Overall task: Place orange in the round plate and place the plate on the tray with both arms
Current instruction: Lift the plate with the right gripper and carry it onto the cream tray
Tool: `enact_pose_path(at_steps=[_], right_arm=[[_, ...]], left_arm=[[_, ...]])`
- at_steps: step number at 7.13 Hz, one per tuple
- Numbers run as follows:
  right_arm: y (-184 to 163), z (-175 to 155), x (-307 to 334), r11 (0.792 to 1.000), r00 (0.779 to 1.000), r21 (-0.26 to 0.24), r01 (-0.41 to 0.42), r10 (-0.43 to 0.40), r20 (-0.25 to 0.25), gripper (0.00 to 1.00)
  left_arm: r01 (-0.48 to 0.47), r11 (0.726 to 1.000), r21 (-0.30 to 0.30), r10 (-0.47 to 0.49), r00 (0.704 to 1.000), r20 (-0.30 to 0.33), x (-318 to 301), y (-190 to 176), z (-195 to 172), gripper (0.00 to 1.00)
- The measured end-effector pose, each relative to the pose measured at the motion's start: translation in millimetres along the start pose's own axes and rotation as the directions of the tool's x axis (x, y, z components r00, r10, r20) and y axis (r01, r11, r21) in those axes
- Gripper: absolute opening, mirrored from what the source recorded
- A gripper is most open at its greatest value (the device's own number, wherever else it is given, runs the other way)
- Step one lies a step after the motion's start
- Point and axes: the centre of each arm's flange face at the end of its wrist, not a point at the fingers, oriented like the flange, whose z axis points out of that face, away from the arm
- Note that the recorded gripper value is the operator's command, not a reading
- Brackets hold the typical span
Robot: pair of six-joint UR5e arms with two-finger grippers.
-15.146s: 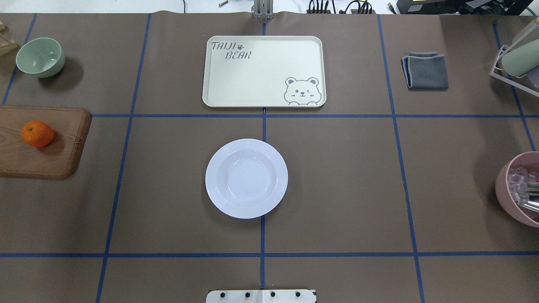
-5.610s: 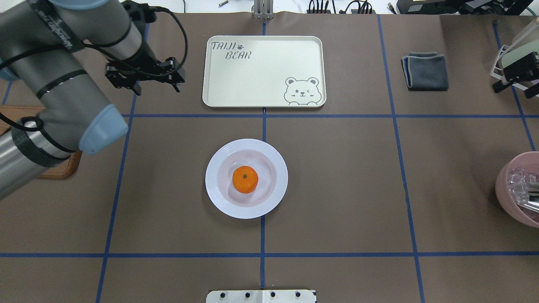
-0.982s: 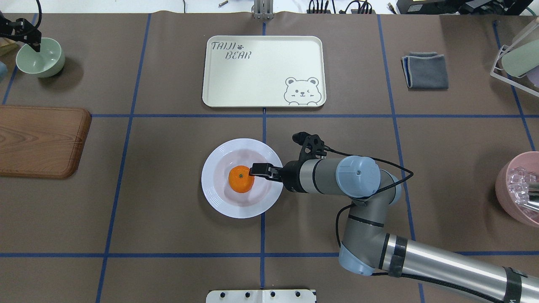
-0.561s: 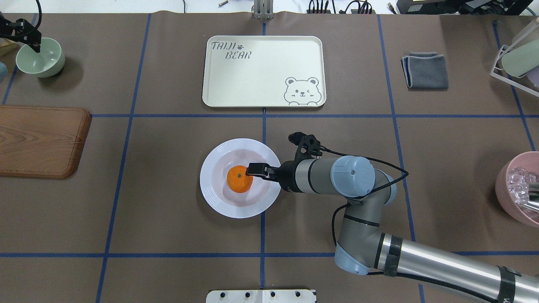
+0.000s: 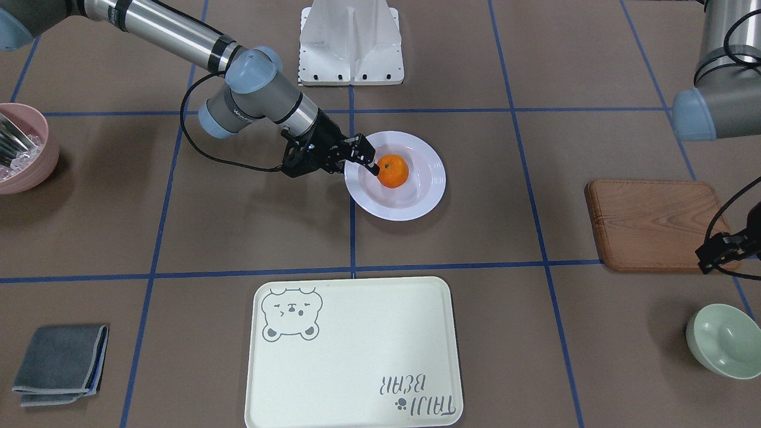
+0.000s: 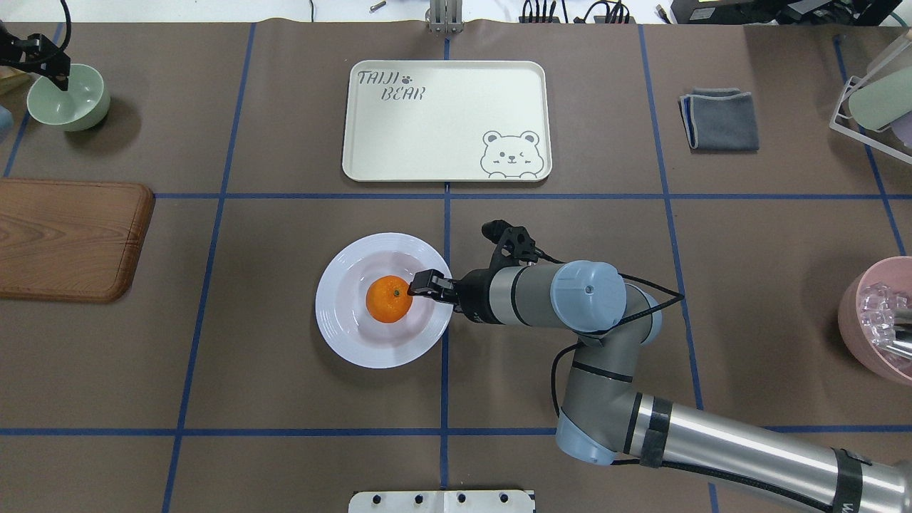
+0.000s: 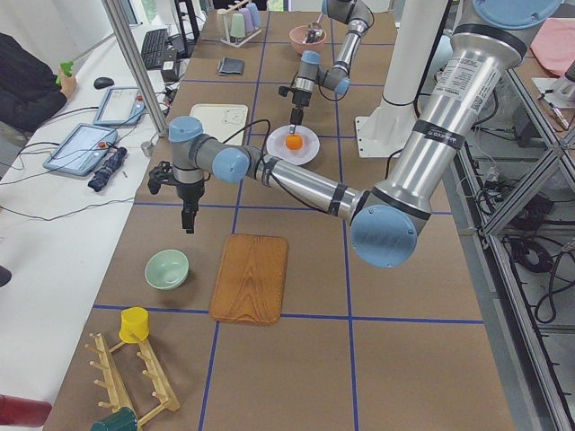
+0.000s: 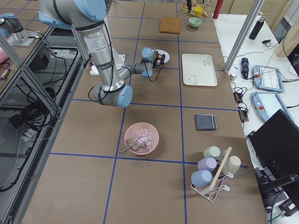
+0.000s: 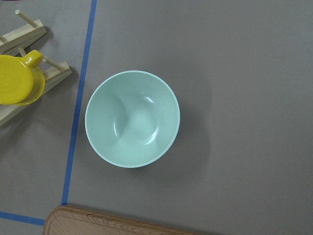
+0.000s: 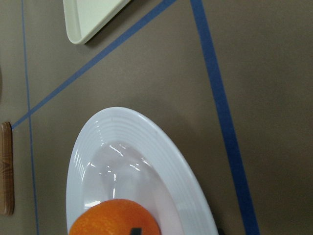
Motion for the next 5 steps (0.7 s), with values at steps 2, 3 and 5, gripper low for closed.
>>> enact_pose_path(at_steps=[2, 3, 5], right_arm=[[2, -4, -8, 1.0, 1.0, -0.003, -0.018, 0.018, 0.017, 0.06], [2, -5, -11, 1.0, 0.999, -0.004, -0.023, 0.023, 0.022, 0.0], [5, -14, -24, 0.999, 0.997, -0.01, -0.051, 0.051, 0.051, 0.0]], left_arm=[[0.0, 1.0, 0.007, 0.0, 1.0, 0.013, -1, 0, 1, 0.98], [0.0, 1.0, 0.007, 0.0, 1.0, 0.016, -2, 0, 2, 0.98], [0.003, 1.0, 0.003, -0.003, 1.0, 0.02, -3, 1, 5, 0.98]])
